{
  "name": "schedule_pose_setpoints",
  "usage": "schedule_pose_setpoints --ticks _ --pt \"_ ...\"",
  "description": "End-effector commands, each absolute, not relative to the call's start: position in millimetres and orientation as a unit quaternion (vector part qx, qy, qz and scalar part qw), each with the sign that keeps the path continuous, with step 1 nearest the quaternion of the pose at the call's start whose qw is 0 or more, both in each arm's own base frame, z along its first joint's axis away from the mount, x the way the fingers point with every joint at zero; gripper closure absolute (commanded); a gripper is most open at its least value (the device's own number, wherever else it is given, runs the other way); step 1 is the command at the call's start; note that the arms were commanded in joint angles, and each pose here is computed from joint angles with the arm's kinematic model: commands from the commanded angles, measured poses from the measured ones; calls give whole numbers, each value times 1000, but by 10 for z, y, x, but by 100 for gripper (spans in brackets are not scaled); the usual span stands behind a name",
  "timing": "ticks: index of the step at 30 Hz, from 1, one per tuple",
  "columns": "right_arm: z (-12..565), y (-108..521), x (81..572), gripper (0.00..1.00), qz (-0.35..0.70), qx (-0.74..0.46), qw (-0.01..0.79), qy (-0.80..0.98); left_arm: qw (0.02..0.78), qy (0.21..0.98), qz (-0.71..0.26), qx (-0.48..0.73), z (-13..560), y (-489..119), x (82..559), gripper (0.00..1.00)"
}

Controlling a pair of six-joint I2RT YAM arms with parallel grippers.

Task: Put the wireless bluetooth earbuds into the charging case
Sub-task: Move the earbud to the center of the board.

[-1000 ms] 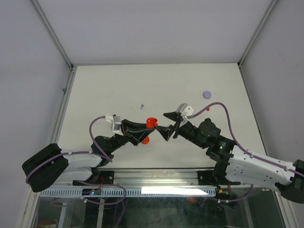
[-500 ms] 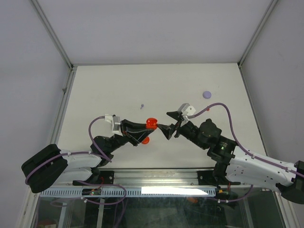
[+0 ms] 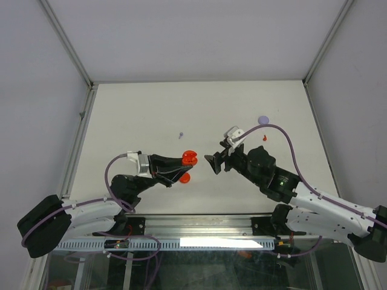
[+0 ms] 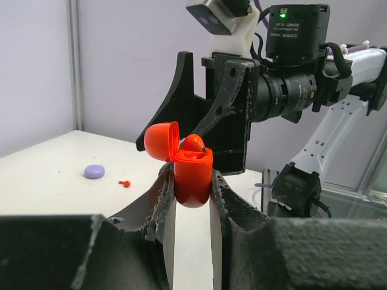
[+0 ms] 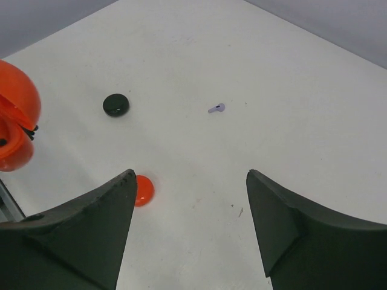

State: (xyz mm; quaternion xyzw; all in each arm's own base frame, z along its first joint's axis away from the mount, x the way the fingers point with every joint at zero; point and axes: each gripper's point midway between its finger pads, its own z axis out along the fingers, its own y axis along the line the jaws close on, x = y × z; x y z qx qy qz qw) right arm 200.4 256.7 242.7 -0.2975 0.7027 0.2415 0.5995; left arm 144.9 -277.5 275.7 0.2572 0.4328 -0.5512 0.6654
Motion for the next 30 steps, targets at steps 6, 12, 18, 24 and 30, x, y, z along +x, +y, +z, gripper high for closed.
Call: schedule_pose_setpoints --ticks 6,12,18,24,30 --pt "2625 2433 2276 20 245 -255 584 731 718 417 -475 292 2805 -2671 1520 100" --pt "2219 2188 2659 19 242 -177 505 809 709 429 -462 318 2790 -2745 1547 100" --pt "1768 1812 3014 19 205 -78 443 869 711 422 -453 335 2852 -2765 1532 98" --pt "1449 1225 3370 25 156 34 414 896 744 403 -414 336 2967 -2695 1604 94" --pt "1282 555 3712 35 66 162 416 893 728 392 -425 370 2959 -2744 1673 92"
